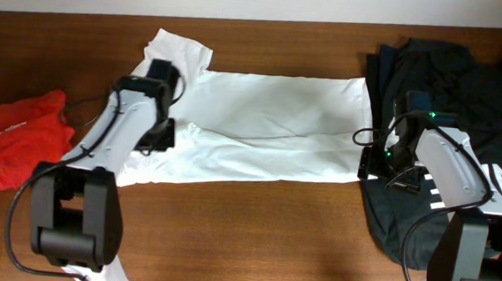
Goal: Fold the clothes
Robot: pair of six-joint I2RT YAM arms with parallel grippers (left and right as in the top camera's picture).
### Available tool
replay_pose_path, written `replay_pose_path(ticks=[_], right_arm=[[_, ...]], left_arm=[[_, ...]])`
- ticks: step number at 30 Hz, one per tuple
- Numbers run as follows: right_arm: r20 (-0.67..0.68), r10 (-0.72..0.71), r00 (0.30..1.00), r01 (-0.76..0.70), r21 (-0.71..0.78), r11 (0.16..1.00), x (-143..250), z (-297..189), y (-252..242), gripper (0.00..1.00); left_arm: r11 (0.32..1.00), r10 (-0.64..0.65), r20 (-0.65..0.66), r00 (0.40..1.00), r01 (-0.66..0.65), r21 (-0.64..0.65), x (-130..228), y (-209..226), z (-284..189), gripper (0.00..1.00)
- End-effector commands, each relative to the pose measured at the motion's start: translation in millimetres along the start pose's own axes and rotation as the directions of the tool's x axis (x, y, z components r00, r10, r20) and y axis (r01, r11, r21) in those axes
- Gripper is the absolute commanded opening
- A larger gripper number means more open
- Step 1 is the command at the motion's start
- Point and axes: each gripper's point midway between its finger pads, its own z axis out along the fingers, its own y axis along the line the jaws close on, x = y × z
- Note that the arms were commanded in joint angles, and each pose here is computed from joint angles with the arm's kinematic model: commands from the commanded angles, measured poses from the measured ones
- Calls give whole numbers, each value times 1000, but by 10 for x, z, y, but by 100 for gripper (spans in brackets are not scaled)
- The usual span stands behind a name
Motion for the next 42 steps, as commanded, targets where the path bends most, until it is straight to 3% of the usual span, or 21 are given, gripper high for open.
replay_pose_path(ticks=[1, 2, 3, 6, 21, 23, 25, 27, 32, 40, 42], right_arm=[[32, 8, 999, -8, 5, 1000, -34, -77, -30, 80], [32, 8, 999, -8, 5, 1000, -34, -77, -30, 80], [32, 8, 999, -8, 6, 1000, -33, -77, -30, 80], [28, 8, 1000, -9, 6, 1000, -23, -77, -32, 80], [2, 10, 1000, -10, 12, 1000, 40, -76, -44, 80], [-2, 10, 1000, -10, 13, 1000, 49, -76, -47, 80], [-5, 10, 1000, -10, 13, 1000, 57, -76, -48, 80], [-5, 10, 1000, -10, 13, 1000, 58, -76, -48, 80], [-13, 11, 1000, -10, 15, 1000, 77, -76, -51, 80], [-16, 11, 1000, -11, 15, 1000, 85, -76, -52, 80], [-16, 11, 1000, -11, 15, 1000, 84, -76, -52, 80]], left_arm=[[989, -124, -119, 985, 133, 70, 223, 126, 274, 39], [985, -142, -143, 980, 154, 79, 279, 168, 330, 53], [983, -155, -158, 975, 169, 76, 319, 213, 371, 61], [977, -190, -183, 965, 204, 63, 394, 338, 468, 73], [965, -249, -168, 954, 260, 45, 523, 456, 814, 73], [965, -250, -164, 954, 260, 41, 541, 454, 850, 64], [966, -251, -159, 955, 258, 25, 547, 482, 860, 49], [967, -252, -152, 956, 256, 1, 546, 528, 864, 45], [954, -297, -177, 938, 299, -17, 613, 667, 897, 45], [891, -448, -284, 848, 448, -66, 947, 972, 993, 46], [884, -456, -304, 837, 465, -46, 974, 958, 995, 51]])
